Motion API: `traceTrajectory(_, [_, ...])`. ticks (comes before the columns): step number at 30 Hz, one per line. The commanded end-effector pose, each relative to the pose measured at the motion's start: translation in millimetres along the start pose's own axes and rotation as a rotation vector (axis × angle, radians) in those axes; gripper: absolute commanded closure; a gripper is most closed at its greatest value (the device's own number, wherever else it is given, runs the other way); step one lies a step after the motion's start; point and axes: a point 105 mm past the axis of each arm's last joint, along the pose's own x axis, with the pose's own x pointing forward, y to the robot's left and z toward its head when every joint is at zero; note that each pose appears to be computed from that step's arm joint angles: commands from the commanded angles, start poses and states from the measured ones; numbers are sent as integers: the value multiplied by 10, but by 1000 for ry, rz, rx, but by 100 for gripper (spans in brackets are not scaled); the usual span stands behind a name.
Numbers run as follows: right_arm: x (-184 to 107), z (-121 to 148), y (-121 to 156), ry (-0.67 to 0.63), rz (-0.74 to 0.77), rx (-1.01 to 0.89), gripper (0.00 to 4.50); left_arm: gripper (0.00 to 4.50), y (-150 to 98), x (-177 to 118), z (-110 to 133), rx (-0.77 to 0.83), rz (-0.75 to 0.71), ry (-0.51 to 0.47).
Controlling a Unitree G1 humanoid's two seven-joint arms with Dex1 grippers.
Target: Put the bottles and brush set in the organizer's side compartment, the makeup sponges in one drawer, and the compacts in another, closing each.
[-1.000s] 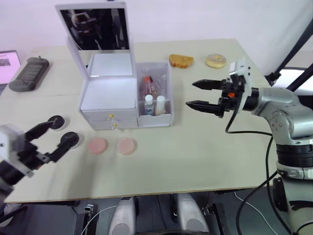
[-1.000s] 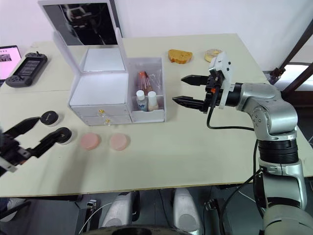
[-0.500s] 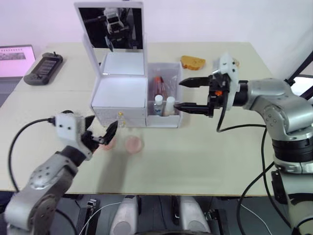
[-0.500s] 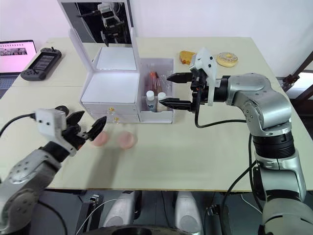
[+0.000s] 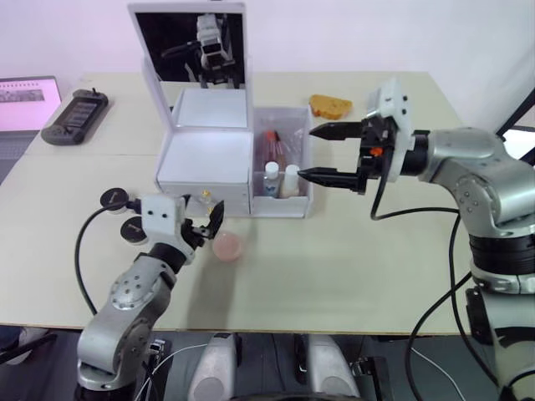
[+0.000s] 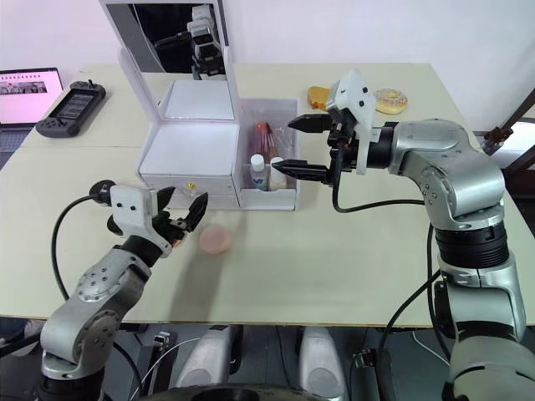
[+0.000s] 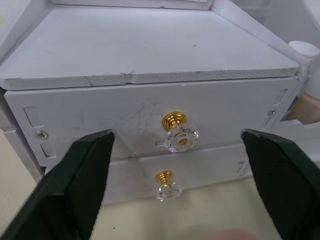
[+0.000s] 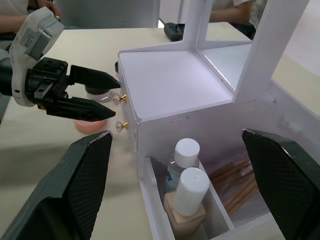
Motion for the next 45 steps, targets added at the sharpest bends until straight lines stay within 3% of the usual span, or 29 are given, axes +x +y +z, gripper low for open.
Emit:
traceTrajectory(1, [-63, 167, -2, -31, -15, -60, 0, 237, -43, 8, 128, 25, 5, -65])
traceTrajectory(4, [-70, 152, -10, -22, -16, -63, 0, 401, -69, 29, 124, 22, 4, -69])
traceTrajectory(5, [-72, 150, -8, -20, -15, -65, 0, 426, -74, 36, 120, 20, 8, -70])
traceTrajectory(11, [-66, 168, -21, -25, -14, -66, 0, 425, -85, 18, 112, 29, 11, -72])
traceTrajectory(27, [12, 140, -15, -28, 18, -65, 0, 425, -240, -471, 92, 7, -113, -27])
traceTrajectory(41, [32, 160, -53, -27, 6, -72, 0, 425, -248, -525, 90, -21, -102, -19])
traceTrajectory(45, [52, 184, -53, -36, 11, -72, 0, 234, -285, -561, 111, -64, -146, -27])
